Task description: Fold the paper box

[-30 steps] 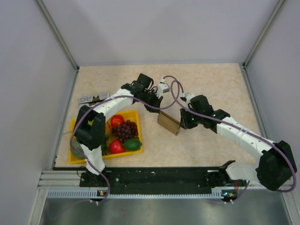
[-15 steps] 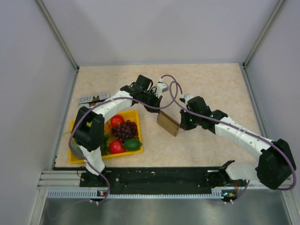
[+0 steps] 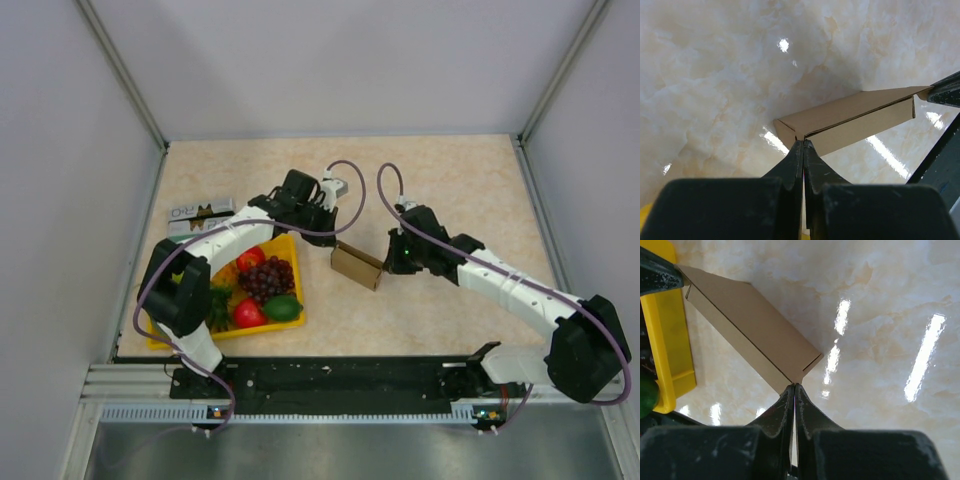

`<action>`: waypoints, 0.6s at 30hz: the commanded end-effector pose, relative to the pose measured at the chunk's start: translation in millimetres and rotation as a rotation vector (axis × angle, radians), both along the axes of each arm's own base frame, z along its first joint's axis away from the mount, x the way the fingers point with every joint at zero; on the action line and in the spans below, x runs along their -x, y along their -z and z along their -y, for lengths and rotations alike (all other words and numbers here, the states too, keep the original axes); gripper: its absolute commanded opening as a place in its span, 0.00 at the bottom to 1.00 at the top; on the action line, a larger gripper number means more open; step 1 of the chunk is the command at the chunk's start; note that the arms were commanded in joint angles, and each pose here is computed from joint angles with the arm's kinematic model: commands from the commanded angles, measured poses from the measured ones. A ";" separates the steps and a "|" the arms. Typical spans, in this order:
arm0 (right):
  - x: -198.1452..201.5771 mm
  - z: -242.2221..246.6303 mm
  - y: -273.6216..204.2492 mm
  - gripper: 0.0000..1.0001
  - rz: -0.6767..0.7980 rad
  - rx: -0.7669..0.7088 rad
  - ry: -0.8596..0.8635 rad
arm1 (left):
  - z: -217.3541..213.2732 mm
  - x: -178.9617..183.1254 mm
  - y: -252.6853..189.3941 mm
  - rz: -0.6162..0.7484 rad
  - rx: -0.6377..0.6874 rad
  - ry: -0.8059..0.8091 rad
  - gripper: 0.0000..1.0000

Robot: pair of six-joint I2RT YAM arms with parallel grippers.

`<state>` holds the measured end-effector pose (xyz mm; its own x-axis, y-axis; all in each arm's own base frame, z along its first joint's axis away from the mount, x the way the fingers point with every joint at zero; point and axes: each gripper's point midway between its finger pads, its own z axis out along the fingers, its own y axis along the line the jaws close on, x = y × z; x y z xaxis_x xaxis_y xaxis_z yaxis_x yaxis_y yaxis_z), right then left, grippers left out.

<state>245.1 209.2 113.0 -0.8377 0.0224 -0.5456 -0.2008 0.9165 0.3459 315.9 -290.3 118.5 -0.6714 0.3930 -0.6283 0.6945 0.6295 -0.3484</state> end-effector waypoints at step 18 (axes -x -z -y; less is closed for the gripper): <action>-11.8 -7.0 1.9 0.00 -0.046 -0.112 0.271 | 15.2 14.7 -11.4 -0.007 0.069 -0.066 0.00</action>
<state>258.2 208.5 110.0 -0.8148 0.3040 -0.4936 0.0658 0.8945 0.4421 315.1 -291.3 116.7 -0.7188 0.3023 -0.6261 0.6130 0.7004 -0.3656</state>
